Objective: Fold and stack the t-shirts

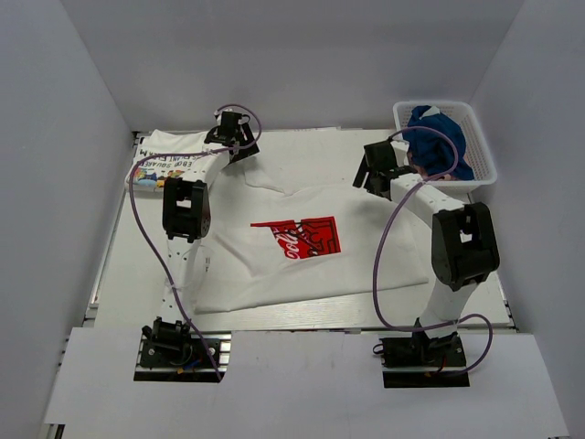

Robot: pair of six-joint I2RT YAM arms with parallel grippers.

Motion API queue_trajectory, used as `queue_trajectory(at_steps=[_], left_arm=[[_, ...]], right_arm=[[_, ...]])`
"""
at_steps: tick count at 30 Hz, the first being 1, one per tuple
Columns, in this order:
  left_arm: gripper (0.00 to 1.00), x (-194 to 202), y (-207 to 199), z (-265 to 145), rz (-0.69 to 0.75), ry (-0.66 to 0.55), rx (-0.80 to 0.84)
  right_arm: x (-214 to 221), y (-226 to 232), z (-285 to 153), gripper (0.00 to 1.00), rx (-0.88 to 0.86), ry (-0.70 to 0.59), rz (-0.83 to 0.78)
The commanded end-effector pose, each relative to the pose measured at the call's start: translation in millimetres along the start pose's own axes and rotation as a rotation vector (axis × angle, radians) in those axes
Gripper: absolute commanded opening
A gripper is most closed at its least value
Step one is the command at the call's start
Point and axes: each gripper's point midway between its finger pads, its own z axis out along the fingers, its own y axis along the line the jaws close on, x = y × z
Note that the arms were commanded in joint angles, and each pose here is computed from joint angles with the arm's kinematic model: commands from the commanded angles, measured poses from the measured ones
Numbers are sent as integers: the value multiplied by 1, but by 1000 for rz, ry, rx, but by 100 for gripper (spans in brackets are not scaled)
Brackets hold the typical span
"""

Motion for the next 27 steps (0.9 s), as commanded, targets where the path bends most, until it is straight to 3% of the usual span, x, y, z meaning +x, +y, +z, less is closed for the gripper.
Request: queue_trajectory(at_steps=[1, 8, 16, 19, 21, 22, 24, 27], left_arm=[[86, -25, -2, -6, -14, -66, 5], [77, -58, -7, -20, -10, -156, -8], [60, -4, 12, 14, 27, -21, -50], [58, 7, 9, 16, 59, 5, -44], [49, 7, 13, 15, 78, 8, -61], [26, 11, 7, 14, 97, 10, -53], [3, 12, 10, 14, 99, 13, -68], [0, 17, 17, 8, 104, 30, -88]], right_arm=[[-12, -3, 7, 90, 37, -19, 21], [-12, -5, 11, 90, 49, -20, 24], [-11, -11, 17, 90, 72, -14, 17], [-9, -12, 21, 90, 80, -11, 15], [-11, -14, 23, 90, 88, -9, 17], [-11, -15, 25, 90, 94, -9, 15], [-13, -14, 29, 90, 98, -9, 19], [-23, -12, 35, 90, 107, -24, 47]])
